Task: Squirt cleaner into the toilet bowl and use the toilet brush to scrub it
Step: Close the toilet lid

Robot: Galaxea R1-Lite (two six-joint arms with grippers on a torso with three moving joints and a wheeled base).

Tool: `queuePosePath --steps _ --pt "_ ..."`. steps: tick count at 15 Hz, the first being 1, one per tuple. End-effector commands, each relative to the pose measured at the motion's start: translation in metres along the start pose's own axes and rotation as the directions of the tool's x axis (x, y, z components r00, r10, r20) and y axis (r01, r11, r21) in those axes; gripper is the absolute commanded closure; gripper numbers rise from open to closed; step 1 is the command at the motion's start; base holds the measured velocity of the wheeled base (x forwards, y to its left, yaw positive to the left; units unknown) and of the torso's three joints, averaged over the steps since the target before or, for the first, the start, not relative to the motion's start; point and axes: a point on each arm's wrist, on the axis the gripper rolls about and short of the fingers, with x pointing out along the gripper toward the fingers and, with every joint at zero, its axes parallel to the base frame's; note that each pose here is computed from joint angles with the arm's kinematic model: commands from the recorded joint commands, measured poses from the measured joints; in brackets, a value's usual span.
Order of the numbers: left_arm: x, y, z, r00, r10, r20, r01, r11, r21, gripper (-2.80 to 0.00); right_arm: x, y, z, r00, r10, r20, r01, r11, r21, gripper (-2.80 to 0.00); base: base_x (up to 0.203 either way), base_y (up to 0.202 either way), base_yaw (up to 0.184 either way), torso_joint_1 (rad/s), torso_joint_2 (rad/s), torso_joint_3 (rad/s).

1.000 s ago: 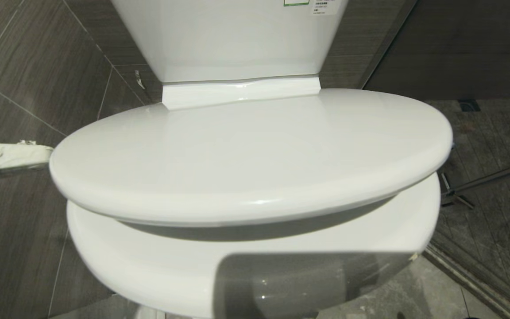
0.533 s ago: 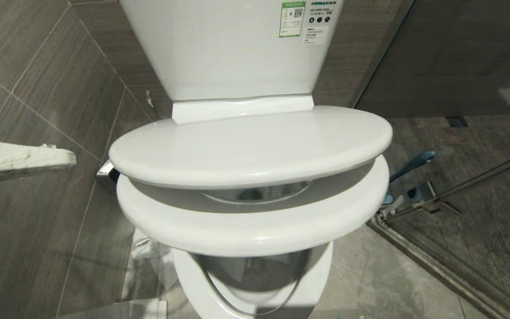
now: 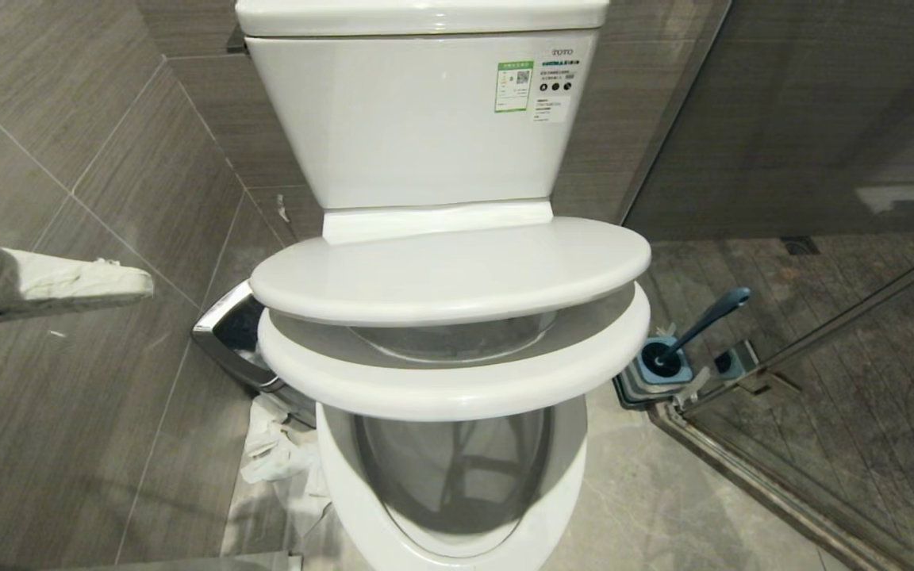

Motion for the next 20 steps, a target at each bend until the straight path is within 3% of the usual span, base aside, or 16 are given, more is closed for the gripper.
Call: queuePosePath --steps 1,3,7,10,12,15,17,20 --pt "0.009 0.001 0.006 0.999 0.007 -0.039 -0.008 1.000 -0.014 0.00 0.000 0.000 0.000 1.000 0.000 0.000 0.000 1.000 0.000 0.00 0.000 0.000 0.000 0.006 0.00 0.036" --pt "0.019 -0.002 0.019 0.997 0.025 -0.072 -0.026 1.000 -0.011 0.00 0.000 0.000 0.000 1.000 0.000 0.000 0.000 1.000 0.000 0.00 0.000 0.000 0.000 0.000 0.00 0.000" --pt "0.077 -0.015 0.060 0.995 0.016 -0.096 -0.001 0.989 0.147 0.00 0.000 0.000 0.000 1.000 0.000 0.000 0.000 1.000 0.000 0.00 0.000 0.000 0.000 0.000 0.00 0.000" --pt "0.135 -0.014 0.068 0.987 0.008 -0.159 0.024 0.980 0.197 0.00 0.000 0.000 0.000 1.000 0.000 -0.001 0.000 1.000 0.000 0.00 0.000 0.000 0.000 0.000 0.00 0.000" --pt "0.172 0.000 0.059 0.966 0.038 -0.256 0.004 0.987 0.163 0.00 0.000 0.000 0.000 1.000 0.000 0.000 0.000 1.000 0.000 0.00 0.000 0.000 0.000 0.000 0.00 0.000" --pt "0.205 0.029 0.028 0.891 0.069 -0.449 -0.050 0.997 0.055 0.00 0.000 0.000 0.000 1.000 0.000 0.000 0.000 1.000 0.000 0.00 0.000 0.000 0.000 0.000 0.00 0.000" --pt "0.217 0.046 0.013 0.846 0.041 -0.532 -0.087 0.994 -0.063 0.00 0.000 0.000 0.000 1.000 0.000 0.000 0.000 1.000 0.000 0.00 0.000 0.000 0.000 0.000 0.00 0.000" --pt "0.240 0.067 -0.004 0.795 0.031 -0.606 -0.150 0.978 -0.146 0.00 0.000 0.000 0.000 1.000 0.000 0.000 0.000 1.000 0.000 0.00 0.000 0.000 0.000 0.000 0.00 0.000"
